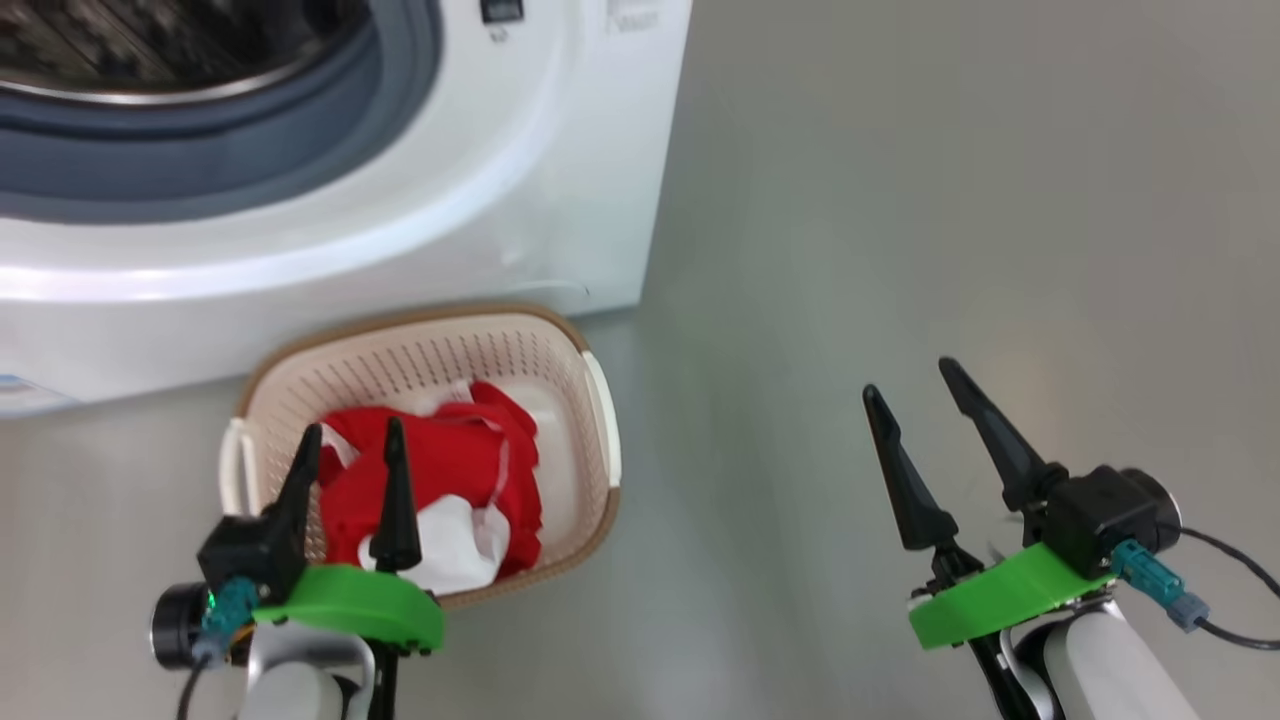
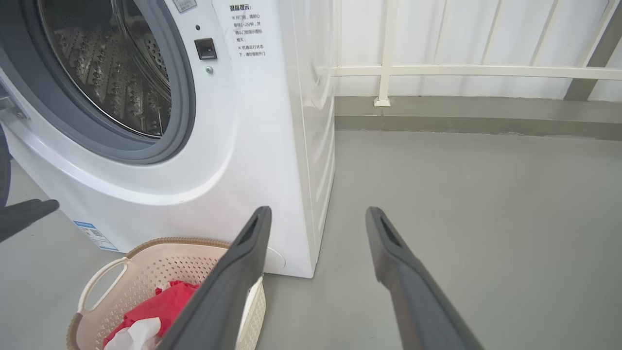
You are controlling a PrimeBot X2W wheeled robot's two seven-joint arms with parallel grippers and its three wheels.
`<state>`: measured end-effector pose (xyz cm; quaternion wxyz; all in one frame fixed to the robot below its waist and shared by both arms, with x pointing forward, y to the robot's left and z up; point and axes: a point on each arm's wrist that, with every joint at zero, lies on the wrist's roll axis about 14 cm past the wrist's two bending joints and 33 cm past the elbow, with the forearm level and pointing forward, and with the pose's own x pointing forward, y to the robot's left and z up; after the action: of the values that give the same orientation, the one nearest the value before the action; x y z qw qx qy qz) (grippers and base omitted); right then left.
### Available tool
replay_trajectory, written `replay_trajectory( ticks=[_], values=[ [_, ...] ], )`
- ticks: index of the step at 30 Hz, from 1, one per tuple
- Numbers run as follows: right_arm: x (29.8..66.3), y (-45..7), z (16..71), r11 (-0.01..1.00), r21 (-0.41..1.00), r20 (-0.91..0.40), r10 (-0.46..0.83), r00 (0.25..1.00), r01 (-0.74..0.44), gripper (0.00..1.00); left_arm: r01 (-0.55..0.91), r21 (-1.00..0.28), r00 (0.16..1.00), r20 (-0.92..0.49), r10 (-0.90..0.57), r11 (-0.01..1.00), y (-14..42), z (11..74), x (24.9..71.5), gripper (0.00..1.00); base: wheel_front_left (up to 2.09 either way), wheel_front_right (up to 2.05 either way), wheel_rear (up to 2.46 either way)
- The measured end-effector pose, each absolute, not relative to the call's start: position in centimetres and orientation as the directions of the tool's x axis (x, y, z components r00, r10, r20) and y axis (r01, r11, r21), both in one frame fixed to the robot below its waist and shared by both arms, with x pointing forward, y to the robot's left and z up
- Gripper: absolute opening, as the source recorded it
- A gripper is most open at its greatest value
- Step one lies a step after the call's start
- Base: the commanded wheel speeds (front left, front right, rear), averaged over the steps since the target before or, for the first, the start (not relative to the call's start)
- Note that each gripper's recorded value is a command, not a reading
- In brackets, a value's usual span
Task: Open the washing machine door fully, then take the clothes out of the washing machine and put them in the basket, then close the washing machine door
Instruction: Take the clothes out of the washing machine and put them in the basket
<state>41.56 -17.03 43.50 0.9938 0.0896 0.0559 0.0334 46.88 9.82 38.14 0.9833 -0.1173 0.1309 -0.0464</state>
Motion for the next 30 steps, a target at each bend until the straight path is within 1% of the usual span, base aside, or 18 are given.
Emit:
replay_trajectory(
  ticks=[5, 12, 20, 30],
  values=[
    [40.3, -16.9, 44.3, 0.982, 0.182, -0.092, 0.077, 0.993, -0.059, 1.0, 0.079, -0.215, 0.984, -0.141, -0.111, 0.973, 10.4, 42.3, 45.6, 1.0, 0.0, 0.0, 0.0],
    [38.5, -16.5, 45.5, 0.982, 0.174, -0.067, 0.086, 0.994, -0.073, 1.0, 0.083, -0.156, 0.995, -0.046, -0.092, 0.984, 11.7, 46.2, 42.9, 1.0, 0.0, 0.0, 0.0],
    [36.8, -16.6, 46.6, 0.984, 0.161, -0.042, 0.083, 0.996, -0.075, 1.0, 0.062, -0.114, 0.998, 0.005, -0.062, 0.992, 13.4, 49.4, 39.5, 1.0, 0.0, 0.0, 0.0],
    [35.2, -16.6, 47.9, 0.985, 0.154, -0.017, 0.082, 0.997, -0.078, 1.0, 0.039, -0.107, 0.999, 0.012, -0.038, 0.993, 14.3, 51.0, 35.8, 1.0, 0.0, 0.0, 0.0]
  ],
)
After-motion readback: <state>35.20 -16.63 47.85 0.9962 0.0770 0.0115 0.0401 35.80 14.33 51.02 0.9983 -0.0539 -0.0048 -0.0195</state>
